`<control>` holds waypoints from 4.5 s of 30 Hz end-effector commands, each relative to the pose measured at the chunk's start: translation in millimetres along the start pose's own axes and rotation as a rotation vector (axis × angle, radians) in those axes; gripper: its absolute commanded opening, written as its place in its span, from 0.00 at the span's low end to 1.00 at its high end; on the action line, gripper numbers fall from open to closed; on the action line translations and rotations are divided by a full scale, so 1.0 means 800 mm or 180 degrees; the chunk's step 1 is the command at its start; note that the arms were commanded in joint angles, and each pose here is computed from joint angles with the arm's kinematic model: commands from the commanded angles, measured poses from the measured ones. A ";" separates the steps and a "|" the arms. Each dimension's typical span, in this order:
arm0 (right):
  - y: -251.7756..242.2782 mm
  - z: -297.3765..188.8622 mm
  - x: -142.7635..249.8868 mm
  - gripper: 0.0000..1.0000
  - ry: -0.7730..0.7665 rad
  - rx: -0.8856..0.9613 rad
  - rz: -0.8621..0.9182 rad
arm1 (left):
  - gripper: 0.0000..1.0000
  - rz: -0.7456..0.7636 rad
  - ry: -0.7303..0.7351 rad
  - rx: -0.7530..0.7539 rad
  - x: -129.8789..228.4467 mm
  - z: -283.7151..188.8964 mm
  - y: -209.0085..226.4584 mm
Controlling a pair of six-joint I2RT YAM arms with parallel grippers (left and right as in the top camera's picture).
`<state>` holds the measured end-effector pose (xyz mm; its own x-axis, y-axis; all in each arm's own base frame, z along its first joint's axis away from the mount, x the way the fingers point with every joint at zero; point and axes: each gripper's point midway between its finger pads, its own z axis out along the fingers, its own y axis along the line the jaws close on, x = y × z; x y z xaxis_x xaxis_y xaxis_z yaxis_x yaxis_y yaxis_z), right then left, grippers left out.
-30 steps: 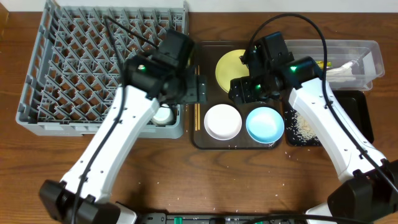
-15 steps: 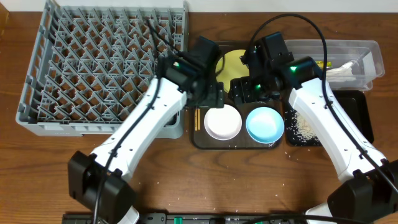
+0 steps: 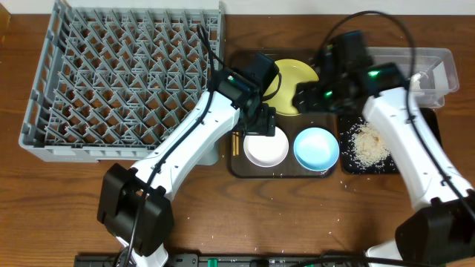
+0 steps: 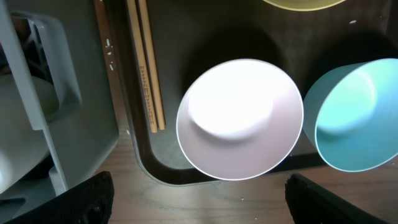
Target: Sort waste into correct bins and load items into the dishwasher
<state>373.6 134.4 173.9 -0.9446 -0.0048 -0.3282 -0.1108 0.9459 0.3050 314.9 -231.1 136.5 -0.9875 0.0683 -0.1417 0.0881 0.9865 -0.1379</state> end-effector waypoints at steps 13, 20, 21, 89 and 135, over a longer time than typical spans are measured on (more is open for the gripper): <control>-0.054 -0.068 -0.027 0.83 -0.0375 0.0038 0.0341 | 0.80 0.0229 0.0343 -0.0217 0.006 0.072 0.009; -0.054 -0.068 -0.025 0.83 -0.0354 0.0044 0.0313 | 0.68 0.0221 0.0551 -0.0331 0.015 0.105 0.016; -0.054 -0.068 -0.025 0.83 -0.0354 0.0044 0.0313 | 0.66 0.0219 0.0562 -0.0335 0.015 0.107 0.017; -0.054 -0.067 -0.024 0.84 -0.0353 0.0072 0.0248 | 0.08 0.0007 -0.1208 -0.0755 -0.063 -0.066 0.079; -0.047 -0.064 -0.015 0.85 -0.0256 0.0079 0.0133 | 0.50 -0.0076 0.0601 0.0123 0.021 0.134 0.017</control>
<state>372.7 81.2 202.2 -0.9305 0.0793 -0.3576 -0.0377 0.9503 0.3090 318.7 -234.9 35.1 -0.9965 0.0806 0.0209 0.0753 0.9796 -0.1865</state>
